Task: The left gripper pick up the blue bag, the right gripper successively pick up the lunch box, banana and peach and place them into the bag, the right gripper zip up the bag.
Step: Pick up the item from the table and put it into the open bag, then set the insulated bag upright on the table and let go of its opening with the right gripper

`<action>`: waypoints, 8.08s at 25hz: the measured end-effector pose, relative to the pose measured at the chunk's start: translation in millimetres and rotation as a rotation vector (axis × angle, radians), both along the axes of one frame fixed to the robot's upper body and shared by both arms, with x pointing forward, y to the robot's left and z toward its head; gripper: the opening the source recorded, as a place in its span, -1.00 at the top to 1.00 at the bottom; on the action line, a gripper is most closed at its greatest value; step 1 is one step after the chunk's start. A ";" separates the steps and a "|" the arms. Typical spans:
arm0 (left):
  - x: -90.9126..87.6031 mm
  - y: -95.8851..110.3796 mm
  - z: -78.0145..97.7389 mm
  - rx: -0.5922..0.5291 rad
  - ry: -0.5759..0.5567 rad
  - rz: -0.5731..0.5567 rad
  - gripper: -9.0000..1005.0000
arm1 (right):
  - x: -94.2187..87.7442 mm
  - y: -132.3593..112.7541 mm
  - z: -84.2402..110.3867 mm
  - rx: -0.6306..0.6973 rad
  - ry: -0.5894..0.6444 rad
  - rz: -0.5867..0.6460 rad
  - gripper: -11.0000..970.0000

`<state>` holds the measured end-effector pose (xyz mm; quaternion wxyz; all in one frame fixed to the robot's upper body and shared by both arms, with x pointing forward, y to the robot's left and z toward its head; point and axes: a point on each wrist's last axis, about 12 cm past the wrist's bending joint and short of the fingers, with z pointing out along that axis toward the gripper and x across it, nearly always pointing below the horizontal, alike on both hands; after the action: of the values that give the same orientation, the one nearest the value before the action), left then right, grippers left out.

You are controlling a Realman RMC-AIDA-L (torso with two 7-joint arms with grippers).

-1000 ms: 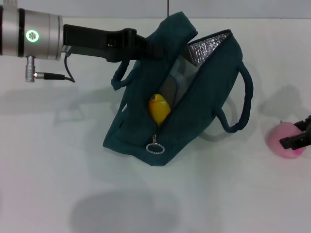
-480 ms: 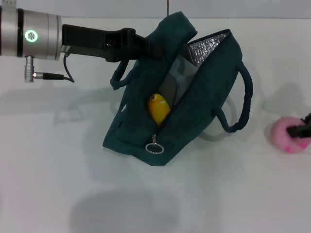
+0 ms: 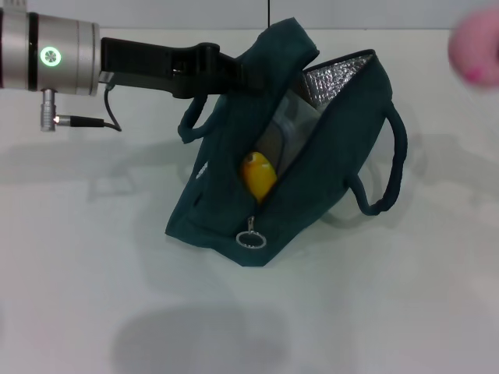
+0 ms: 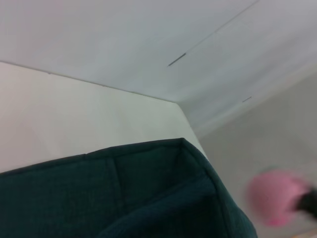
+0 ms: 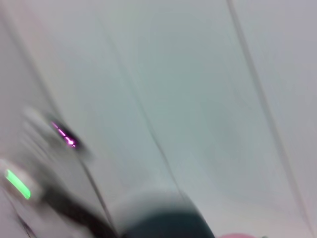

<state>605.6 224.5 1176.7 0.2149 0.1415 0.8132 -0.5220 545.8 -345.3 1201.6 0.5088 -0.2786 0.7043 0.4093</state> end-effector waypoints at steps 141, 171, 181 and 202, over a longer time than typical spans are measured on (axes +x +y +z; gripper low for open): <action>-15.9 -2.3 -29.2 -0.269 0.165 -0.002 0.86 | 9.4 57.2 -88.2 0.125 -0.373 -0.198 -0.35; -10.2 29.8 -40.2 -0.172 0.095 0.132 0.87 | 17.4 42.4 -90.6 -0.013 -0.279 -0.245 -0.35; -5.2 56.1 -42.1 -0.102 0.060 0.220 0.87 | 2.3 9.1 -95.4 -0.024 -0.253 -0.349 -0.35; -16.7 26.3 -42.4 -0.268 0.118 0.130 0.87 | 6.4 50.9 -78.7 0.042 -0.285 -0.100 -0.35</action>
<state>588.9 250.8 1134.3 0.2172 0.0276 0.7549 -0.6182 552.2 -294.4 1122.9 0.6291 -0.2876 0.6292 0.3544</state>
